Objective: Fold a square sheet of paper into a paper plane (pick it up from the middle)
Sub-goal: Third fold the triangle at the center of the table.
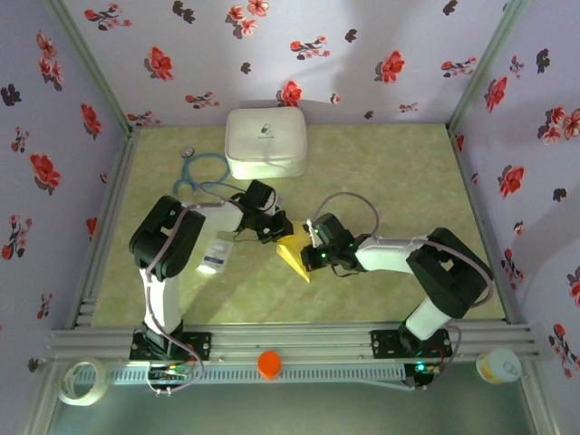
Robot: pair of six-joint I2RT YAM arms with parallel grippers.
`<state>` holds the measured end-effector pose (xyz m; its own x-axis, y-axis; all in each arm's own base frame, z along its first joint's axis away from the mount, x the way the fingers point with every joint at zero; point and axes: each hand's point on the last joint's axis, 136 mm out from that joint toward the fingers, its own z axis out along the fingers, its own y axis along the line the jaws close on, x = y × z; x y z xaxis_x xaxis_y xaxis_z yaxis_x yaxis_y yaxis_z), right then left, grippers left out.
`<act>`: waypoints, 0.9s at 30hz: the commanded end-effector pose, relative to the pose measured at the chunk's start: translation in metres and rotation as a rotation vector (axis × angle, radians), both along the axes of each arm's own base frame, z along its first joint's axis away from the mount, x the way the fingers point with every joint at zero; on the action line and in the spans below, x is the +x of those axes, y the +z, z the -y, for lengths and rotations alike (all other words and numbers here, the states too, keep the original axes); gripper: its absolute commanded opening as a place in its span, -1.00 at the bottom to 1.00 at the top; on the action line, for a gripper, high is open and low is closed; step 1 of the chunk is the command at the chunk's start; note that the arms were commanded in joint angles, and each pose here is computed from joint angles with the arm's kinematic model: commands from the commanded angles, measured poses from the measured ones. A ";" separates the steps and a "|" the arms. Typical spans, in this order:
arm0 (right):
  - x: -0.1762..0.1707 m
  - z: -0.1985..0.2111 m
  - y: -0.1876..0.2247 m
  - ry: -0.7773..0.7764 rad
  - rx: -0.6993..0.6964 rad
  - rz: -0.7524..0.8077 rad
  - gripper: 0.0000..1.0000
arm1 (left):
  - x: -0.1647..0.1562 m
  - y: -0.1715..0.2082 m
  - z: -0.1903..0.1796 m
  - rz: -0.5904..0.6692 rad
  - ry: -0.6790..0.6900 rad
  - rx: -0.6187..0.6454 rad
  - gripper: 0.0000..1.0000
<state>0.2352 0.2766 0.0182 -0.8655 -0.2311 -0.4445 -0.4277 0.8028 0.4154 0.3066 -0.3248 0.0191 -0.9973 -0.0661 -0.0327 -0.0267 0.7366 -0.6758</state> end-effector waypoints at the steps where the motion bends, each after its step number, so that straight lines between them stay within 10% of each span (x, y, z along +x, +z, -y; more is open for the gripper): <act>1: -0.002 0.009 -0.014 -0.017 -0.054 -0.035 -1.00 | 0.002 0.011 -0.002 0.017 -0.029 0.025 -0.77; 10: -0.001 0.010 -0.014 -0.034 -0.052 -0.035 -1.00 | 0.013 0.054 -0.015 0.140 0.007 0.051 -0.49; 27: 0.001 0.011 -0.015 -0.054 -0.053 -0.036 -1.00 | -0.046 0.047 0.002 0.062 0.064 -0.194 -0.93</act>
